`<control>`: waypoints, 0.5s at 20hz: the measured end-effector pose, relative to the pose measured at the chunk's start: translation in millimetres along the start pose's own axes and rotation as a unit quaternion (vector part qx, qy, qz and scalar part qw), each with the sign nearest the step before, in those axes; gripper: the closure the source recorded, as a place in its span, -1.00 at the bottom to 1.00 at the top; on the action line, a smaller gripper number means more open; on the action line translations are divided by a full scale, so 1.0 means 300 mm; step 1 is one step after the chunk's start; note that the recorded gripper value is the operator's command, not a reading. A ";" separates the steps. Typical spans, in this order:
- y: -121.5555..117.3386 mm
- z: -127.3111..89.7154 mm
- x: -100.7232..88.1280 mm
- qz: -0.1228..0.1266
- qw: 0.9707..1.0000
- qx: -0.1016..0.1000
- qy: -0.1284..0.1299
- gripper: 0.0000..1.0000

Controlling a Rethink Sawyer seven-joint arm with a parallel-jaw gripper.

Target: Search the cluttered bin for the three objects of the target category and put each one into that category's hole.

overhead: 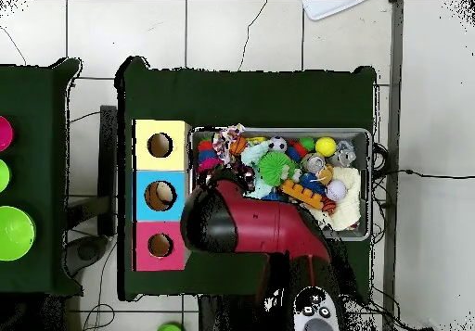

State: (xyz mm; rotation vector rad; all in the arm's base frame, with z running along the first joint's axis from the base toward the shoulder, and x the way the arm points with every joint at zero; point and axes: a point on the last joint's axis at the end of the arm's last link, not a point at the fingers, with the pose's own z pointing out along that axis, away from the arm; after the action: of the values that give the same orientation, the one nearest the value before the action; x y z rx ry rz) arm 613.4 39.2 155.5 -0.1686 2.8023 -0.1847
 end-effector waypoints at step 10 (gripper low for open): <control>-0.095 0.058 -0.126 0.007 1.000 0.014 -0.027 -1.00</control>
State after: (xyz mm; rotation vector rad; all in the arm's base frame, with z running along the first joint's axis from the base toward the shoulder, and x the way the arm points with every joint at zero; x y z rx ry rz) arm 657.3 14.5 155.3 -0.1459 2.7455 -0.2121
